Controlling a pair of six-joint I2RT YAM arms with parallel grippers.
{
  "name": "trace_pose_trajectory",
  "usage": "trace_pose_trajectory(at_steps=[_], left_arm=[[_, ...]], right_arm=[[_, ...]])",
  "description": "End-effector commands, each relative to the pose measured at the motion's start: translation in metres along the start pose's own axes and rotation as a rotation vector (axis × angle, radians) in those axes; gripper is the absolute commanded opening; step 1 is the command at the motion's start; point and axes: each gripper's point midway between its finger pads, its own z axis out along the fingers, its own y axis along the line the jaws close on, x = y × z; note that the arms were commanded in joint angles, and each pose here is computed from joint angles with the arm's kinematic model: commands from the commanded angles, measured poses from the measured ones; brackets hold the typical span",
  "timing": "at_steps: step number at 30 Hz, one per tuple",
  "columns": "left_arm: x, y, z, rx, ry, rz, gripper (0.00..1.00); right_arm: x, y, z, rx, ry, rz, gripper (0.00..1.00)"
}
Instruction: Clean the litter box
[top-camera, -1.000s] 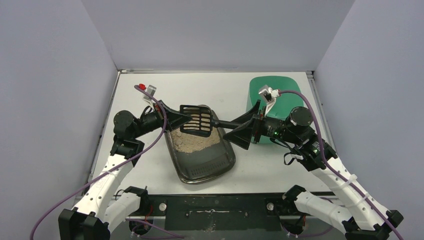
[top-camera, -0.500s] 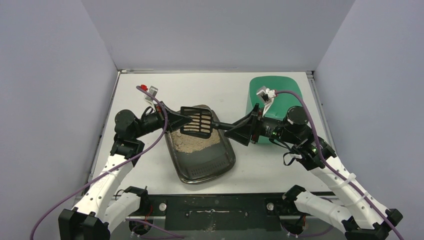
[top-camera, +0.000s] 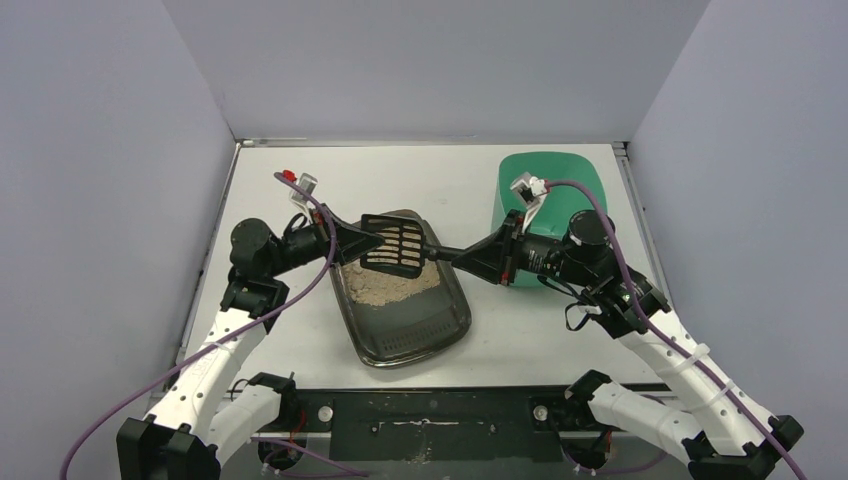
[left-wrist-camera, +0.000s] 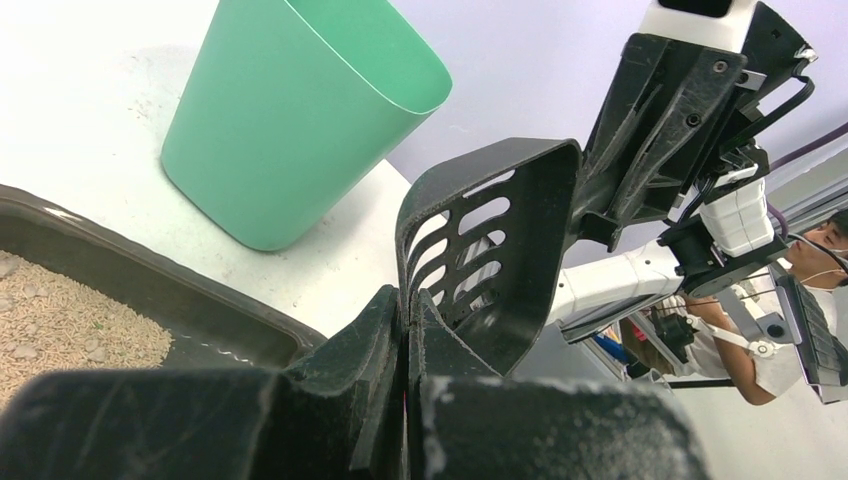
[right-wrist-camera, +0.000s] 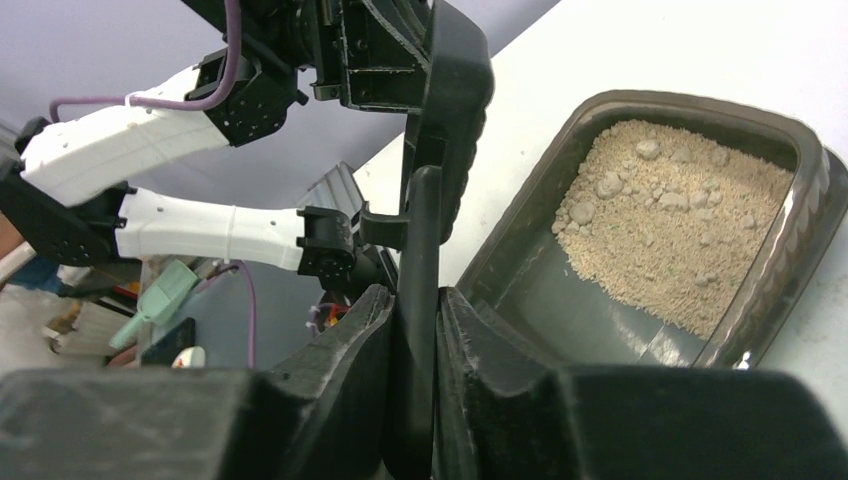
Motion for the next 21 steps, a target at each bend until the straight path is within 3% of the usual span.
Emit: trace_pose_trajectory(at_steps=[1, 5, 8, 11, 16, 21], left_arm=[[-0.016, -0.013, 0.002, 0.024, -0.022, 0.066, 0.0], [-0.013, -0.005, 0.003, 0.001, -0.007, 0.055, 0.03], [-0.011, 0.009, 0.003, -0.069, 0.005, 0.054, 0.42], [-0.01, 0.021, 0.002, -0.134, 0.018, 0.049, 0.66], [-0.005, 0.052, -0.007, -0.321, 0.059, 0.037, 0.8], [-0.009, 0.079, -0.016, -0.492, 0.08, 0.049, 0.87]], right_arm=[[-0.019, 0.007, -0.001, -0.013, -0.046, -0.042, 0.0], [-0.02, 0.003, -0.002, 0.01, -0.059, -0.042, 0.0], [-0.021, -0.001, -0.002, 0.032, -0.063, -0.047, 0.0], [-0.018, -0.011, -0.001, 0.085, -0.049, -0.042, 0.0], [-0.007, -0.031, -0.001, 0.171, 0.003, -0.044, 0.0], [0.004, -0.056, -0.006, 0.302, 0.063, -0.058, 0.0]])
